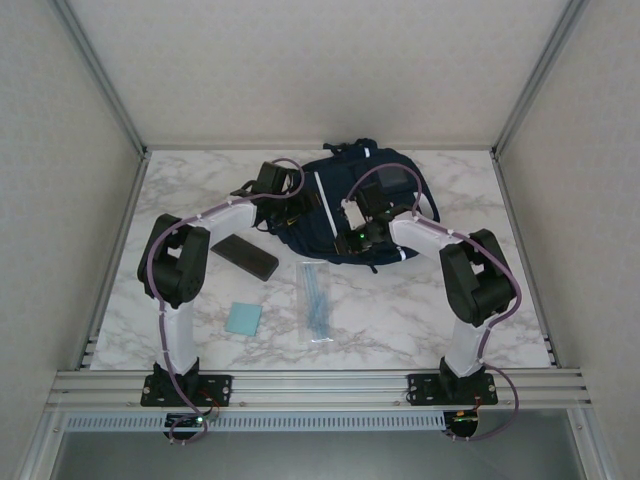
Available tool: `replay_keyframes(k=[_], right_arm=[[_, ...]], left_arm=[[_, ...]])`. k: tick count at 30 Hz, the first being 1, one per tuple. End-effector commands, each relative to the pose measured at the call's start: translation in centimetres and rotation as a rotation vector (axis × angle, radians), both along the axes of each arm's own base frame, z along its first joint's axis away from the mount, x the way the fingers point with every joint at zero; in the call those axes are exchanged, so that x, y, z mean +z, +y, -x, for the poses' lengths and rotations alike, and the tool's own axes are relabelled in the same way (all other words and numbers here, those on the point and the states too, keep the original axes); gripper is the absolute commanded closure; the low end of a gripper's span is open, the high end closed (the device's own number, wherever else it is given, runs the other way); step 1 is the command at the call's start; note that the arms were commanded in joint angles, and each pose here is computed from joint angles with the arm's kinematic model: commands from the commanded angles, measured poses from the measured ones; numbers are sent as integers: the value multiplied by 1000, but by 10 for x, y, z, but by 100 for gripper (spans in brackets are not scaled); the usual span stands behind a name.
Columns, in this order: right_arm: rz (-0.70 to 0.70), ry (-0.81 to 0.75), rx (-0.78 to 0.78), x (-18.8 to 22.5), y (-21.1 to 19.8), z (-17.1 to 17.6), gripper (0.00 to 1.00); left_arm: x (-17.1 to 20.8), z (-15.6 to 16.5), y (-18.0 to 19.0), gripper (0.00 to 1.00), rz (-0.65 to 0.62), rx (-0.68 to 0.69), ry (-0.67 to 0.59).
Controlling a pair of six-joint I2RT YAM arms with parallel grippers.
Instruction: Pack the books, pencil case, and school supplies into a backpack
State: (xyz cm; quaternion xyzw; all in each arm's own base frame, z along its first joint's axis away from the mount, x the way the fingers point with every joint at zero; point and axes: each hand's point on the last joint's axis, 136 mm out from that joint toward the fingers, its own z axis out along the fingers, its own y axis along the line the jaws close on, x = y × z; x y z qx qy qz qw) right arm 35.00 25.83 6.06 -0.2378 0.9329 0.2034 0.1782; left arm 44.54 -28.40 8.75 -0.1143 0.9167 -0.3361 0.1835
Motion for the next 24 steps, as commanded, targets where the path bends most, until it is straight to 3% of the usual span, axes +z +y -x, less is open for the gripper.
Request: replay_keyframes(k=[1, 8, 13, 16, 24], right_arm=[[-58, 45, 61, 2, 16, 7, 70], [-139, 55, 149, 22, 20, 33, 72], [-278, 54, 130, 50, 15, 36, 71], [-229, 19, 22, 52, -8, 21, 69], [-13, -32, -435, 49, -98, -14, 53]], left_arm=[[-4, 23, -20, 27, 28, -68, 81], [19, 26, -7, 27, -91, -141, 19], [27, 35, -2, 27, -148, -208, 7], [29, 44, -4, 27, -160, -241, 17], [33, 86, -31, 30, -259, -417, -17]])
